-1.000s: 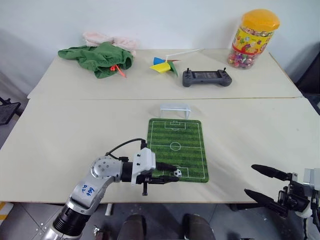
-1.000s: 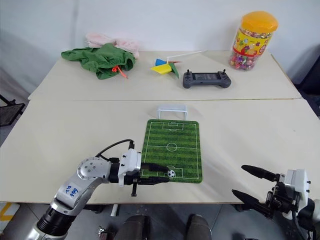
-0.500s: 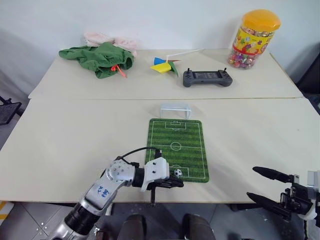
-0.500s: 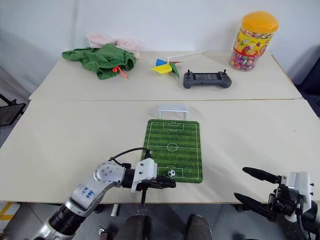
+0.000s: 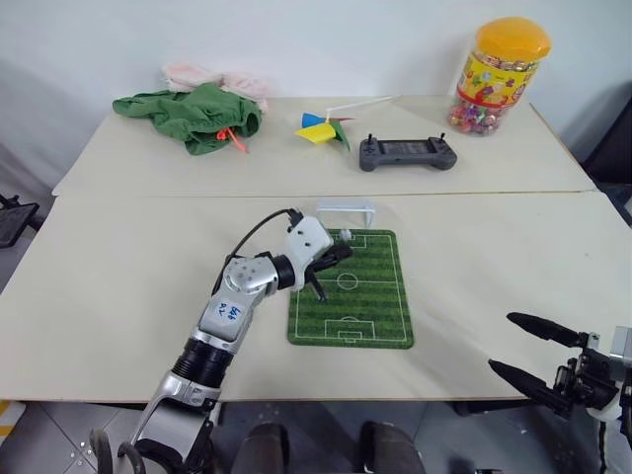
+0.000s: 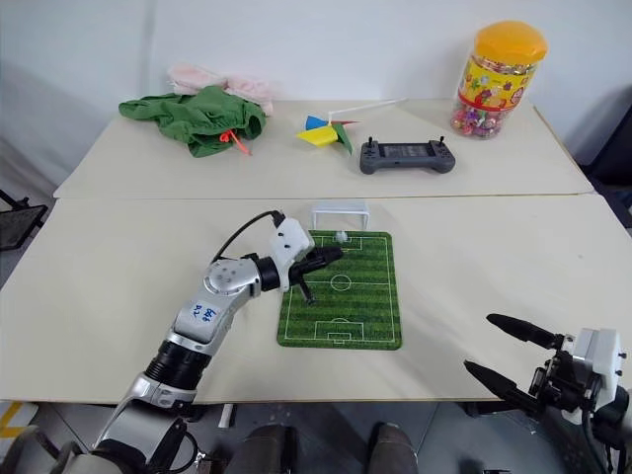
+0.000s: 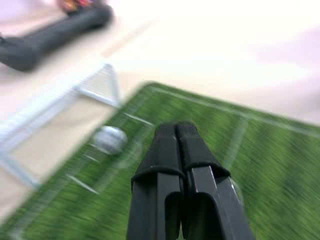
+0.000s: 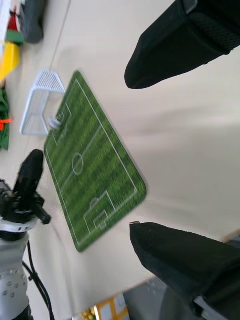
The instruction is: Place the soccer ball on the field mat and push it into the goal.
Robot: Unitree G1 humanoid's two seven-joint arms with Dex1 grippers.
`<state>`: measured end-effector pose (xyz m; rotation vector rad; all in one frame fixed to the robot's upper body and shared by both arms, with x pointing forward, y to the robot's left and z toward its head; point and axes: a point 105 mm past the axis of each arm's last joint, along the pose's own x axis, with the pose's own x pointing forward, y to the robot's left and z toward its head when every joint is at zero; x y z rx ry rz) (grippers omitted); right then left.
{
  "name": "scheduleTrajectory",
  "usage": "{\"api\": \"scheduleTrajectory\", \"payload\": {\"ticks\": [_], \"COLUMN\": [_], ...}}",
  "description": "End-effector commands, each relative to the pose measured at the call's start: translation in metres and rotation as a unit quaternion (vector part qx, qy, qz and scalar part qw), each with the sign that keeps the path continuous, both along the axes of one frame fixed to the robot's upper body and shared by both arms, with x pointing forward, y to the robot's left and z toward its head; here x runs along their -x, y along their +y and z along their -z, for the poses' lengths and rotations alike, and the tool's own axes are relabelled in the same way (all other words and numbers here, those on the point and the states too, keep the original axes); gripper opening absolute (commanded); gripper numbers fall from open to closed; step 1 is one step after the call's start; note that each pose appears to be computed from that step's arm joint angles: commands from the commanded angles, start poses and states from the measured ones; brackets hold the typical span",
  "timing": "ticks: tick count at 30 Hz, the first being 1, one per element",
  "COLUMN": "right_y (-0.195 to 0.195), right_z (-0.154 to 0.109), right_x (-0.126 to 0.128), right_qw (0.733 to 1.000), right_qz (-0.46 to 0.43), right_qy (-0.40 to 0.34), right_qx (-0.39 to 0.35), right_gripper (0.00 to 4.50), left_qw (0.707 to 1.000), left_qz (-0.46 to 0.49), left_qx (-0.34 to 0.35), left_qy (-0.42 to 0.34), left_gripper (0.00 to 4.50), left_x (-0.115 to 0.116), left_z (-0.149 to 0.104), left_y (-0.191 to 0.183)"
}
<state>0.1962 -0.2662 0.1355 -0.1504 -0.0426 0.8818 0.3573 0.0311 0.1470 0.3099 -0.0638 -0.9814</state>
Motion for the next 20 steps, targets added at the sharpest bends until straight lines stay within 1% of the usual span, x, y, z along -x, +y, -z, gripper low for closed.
{"api": "scheduleTrajectory", "payload": {"ticks": [1,2,9,11,14,16,20], "right_y": [-0.001,-0.002,-0.006,-0.007,-0.009,-0.009,-0.012], "right_z": [-0.005,-0.006,-0.012,-0.015,-0.017,-0.018,-0.020], "right_x": [-0.009,-0.011,-0.041,-0.047,-0.053,-0.058,-0.067], "right_qw": [1.000,1.000,0.999,0.999,0.999,0.999,0.999], "right_qz": [0.003,0.003,0.008,0.003,-0.003,-0.006,-0.006], "right_qy": [-0.021,-0.022,-0.045,-0.049,-0.048,-0.048,-0.048], "right_qx": [-0.004,-0.005,-0.013,-0.018,-0.013,-0.010,-0.007], "right_gripper": [4.50,4.50,4.50,4.50,4.50,4.50,4.50], "left_qw": [1.000,1.000,0.994,0.991,0.994,0.991,0.995], "left_qz": [-0.002,-0.001,0.100,0.101,0.070,0.082,0.065], "left_qx": [0.012,0.012,0.042,0.061,0.045,0.052,0.024], "left_qy": [-0.008,-0.005,0.032,0.060,0.072,0.089,0.076], "left_gripper": [0.03,0.03,0.03,0.03,0.03,0.03,0.03], "left_x": [-0.003,-0.004,0.027,0.032,0.033,0.042,0.049], "left_z": [-0.005,-0.004,-0.006,-0.008,-0.002,0.001,0.008], "left_y": [0.003,0.003,0.009,0.023,0.046,0.065,0.097]}}
